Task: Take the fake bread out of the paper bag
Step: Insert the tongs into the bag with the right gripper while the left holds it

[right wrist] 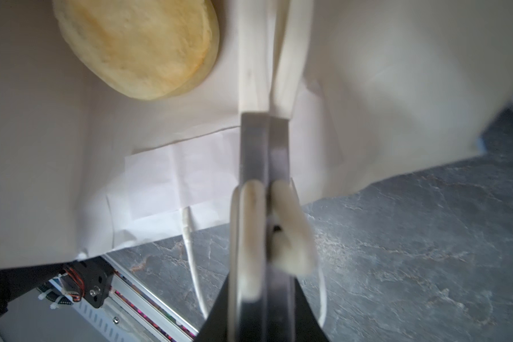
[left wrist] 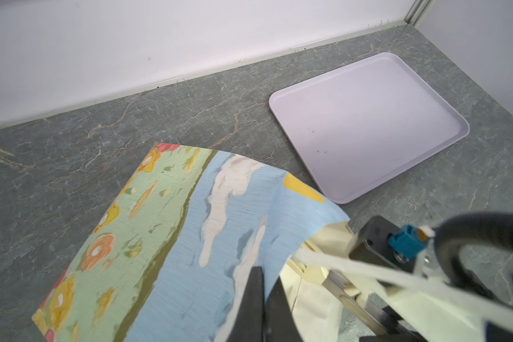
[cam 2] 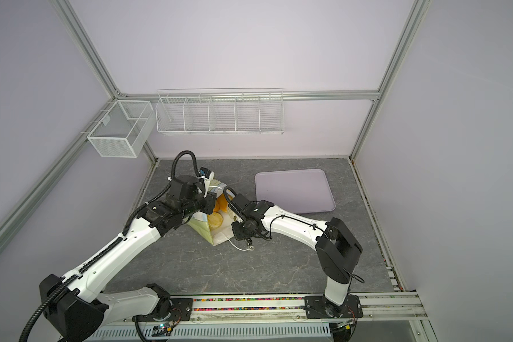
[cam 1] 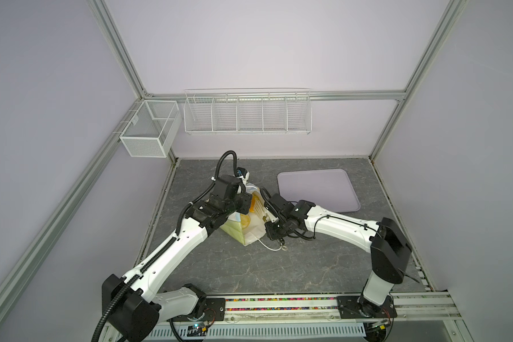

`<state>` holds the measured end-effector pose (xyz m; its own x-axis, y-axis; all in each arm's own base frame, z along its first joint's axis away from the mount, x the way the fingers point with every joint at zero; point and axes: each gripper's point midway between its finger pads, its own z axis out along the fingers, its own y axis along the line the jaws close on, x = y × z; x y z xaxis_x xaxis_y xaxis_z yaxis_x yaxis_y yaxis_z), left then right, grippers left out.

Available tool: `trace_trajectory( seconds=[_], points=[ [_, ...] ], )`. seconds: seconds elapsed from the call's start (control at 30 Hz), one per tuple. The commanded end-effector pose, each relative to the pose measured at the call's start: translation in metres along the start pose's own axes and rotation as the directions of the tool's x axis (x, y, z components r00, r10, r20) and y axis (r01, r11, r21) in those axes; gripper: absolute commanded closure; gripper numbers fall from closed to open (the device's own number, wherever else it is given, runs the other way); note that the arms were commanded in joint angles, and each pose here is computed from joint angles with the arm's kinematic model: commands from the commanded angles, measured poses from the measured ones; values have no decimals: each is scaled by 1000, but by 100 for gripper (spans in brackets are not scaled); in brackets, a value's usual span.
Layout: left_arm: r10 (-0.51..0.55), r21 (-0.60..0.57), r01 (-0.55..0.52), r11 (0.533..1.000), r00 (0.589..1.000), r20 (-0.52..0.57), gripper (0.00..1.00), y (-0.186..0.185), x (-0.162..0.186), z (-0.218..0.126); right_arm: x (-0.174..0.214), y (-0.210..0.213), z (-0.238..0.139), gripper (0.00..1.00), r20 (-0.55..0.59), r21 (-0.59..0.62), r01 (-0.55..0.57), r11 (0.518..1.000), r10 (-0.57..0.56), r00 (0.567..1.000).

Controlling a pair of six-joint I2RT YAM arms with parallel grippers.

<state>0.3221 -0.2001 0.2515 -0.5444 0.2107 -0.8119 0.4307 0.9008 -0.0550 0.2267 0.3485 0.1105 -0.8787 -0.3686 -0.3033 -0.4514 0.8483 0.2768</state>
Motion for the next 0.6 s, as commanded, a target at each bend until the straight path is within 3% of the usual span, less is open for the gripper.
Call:
trace_trajectory(
  seconds=[0.0,0.13,0.57],
  points=[
    [-57,-51,59,997,997,47,100,8,-11,-4,-6,11,-36,88,80,11,64,998,-65,995],
    [-88,-103,92,990,995,39,100,17,-11,1,3,13,-50,88,95,27,95,995,-97,991],
    [-152,-115,150,982,988,-6,100,20,-12,20,29,-8,-92,90,179,66,130,989,-140,974]
  ],
)
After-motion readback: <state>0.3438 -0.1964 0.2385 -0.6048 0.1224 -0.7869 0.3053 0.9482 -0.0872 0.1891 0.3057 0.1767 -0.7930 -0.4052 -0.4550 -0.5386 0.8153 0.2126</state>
